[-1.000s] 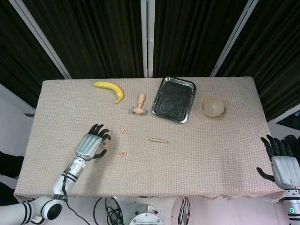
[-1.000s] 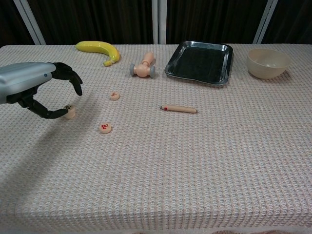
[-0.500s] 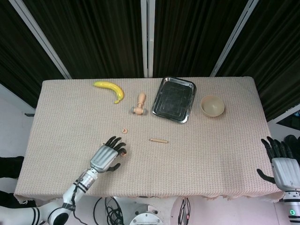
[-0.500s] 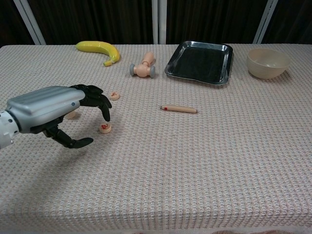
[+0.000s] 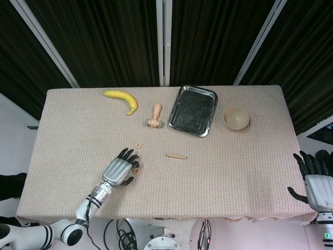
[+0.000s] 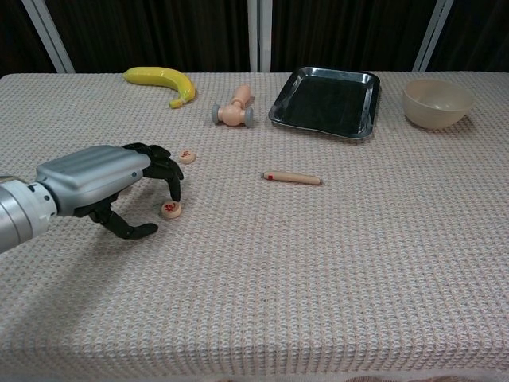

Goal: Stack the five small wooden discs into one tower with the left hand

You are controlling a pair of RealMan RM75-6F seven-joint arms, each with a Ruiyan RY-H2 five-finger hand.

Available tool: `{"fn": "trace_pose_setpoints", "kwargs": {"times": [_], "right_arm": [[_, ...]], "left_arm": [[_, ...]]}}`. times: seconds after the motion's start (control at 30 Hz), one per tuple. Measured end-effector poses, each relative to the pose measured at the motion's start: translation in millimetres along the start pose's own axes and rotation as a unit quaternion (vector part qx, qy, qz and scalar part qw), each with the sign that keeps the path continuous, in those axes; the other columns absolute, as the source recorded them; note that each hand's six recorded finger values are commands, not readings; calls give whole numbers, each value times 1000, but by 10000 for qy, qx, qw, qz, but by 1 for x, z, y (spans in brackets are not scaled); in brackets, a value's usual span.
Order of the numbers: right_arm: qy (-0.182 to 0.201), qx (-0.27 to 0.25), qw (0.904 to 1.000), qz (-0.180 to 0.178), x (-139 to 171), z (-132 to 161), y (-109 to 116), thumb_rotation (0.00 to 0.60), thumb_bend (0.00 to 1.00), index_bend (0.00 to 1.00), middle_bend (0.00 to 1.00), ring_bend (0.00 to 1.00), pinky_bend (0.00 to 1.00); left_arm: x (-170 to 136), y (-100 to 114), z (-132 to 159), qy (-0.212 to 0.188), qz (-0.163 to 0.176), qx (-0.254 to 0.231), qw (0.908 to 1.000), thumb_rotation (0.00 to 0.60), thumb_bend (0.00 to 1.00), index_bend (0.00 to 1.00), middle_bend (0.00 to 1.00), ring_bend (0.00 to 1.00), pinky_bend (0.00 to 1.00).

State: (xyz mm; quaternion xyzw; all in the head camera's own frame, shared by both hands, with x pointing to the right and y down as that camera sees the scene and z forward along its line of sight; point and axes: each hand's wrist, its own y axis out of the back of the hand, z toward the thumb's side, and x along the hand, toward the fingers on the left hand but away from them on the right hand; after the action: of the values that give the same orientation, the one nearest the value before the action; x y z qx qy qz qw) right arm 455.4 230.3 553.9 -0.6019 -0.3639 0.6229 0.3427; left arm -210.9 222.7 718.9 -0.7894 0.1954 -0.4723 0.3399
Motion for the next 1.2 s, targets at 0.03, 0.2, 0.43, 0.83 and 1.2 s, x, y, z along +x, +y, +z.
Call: {"fn": "trace_pose_setpoints", "kwargs": {"times": [0.03,0.2,0.43,0.83,1.2], "right_arm": [[6,-5,10000,0,0,0,0,600,138,0,0,0,0],[12,-1,10000,-5,0,1,1,600,138,0,0,0,0],[-11,-1,10000,-14,1,-1,1,600,138,0,0,0,0],[-39,0,10000,-4,2,-2,0,600,138,0,0,0,0],[-62,1,10000,-3,2,-4,-1,600,138,0,0,0,0]], "left_arm": [[0,0,0,-2,3,-15,10000,600,306,388,154,0,0],[2,2,1,-30,39,-50,10000,600,306,397,155,0,0],[0,-1,0,-46,-27,-127,9999,600,305,402,155,0,0],[1,0,2,-106,42,-253,9996,600,304,463,161,0,0],[-2,10,2,-134,230,-355,9990,600,303,496,170,0,0]]}}
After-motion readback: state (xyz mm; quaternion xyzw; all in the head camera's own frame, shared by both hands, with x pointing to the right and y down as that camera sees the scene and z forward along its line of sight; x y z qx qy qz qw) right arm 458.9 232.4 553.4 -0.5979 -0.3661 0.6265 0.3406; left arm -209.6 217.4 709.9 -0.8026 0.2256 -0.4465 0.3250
